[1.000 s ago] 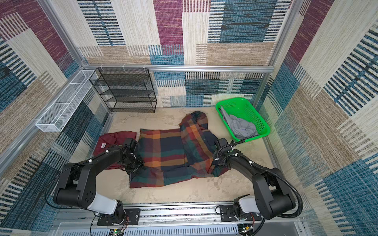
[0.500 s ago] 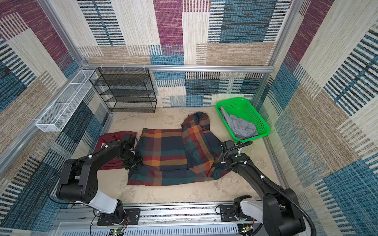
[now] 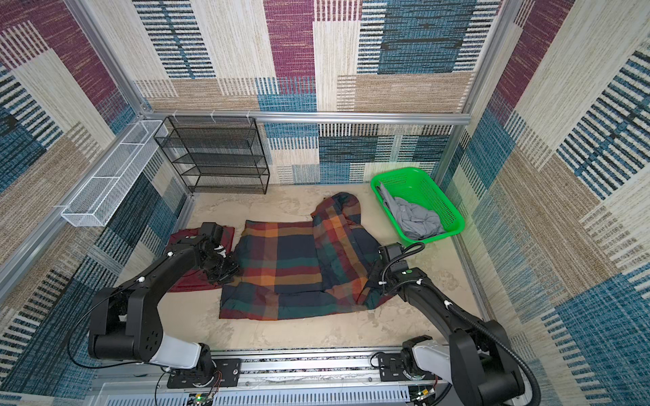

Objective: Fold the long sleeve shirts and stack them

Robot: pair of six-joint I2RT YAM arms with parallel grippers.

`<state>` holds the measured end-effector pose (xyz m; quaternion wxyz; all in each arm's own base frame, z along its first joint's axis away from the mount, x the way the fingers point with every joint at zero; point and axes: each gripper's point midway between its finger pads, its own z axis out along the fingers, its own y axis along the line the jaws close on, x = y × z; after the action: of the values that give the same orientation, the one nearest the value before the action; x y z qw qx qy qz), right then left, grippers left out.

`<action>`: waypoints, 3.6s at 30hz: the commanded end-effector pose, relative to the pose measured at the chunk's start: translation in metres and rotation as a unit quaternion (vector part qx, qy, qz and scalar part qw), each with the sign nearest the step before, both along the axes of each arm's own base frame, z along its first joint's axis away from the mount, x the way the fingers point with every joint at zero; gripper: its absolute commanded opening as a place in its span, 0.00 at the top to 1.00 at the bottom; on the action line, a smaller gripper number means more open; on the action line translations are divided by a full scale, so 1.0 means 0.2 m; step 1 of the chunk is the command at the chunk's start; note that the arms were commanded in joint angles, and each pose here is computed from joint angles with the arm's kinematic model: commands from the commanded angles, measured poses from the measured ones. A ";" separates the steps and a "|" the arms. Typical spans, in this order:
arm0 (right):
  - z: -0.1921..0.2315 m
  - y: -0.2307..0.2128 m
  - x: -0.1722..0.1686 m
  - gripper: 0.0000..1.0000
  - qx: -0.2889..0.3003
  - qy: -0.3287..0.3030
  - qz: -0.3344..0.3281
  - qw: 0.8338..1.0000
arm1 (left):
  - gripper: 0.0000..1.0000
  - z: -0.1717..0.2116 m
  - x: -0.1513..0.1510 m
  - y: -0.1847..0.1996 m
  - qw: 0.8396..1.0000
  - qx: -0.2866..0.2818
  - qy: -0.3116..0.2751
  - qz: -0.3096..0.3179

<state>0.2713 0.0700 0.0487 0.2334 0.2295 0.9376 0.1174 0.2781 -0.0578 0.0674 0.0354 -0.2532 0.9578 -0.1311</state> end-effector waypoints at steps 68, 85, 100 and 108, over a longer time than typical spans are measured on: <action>0.17 0.55 1.47 0.68 -0.074 -0.126 0.241 0.959 | 0.01 0.66 -0.02 0.12 0.943 0.132 -0.286 -0.104; 0.65 0.58 1.21 1.00 -0.047 -0.196 0.230 0.952 | 0.00 0.70 -0.06 0.15 0.942 0.143 -0.290 -0.086; 1.16 0.77 0.43 1.00 0.056 -0.281 0.269 0.920 | 0.00 0.78 -0.22 0.35 0.899 0.239 -0.367 -0.023; 1.25 0.83 0.01 1.00 0.100 -0.286 0.278 0.912 | 0.00 0.77 -0.23 0.35 0.894 0.249 -0.372 -0.029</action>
<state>0.2889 0.2413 0.2903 0.4203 -0.0935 0.8408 0.3281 0.2282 0.0093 0.2146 0.4300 -0.1466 0.8907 0.0142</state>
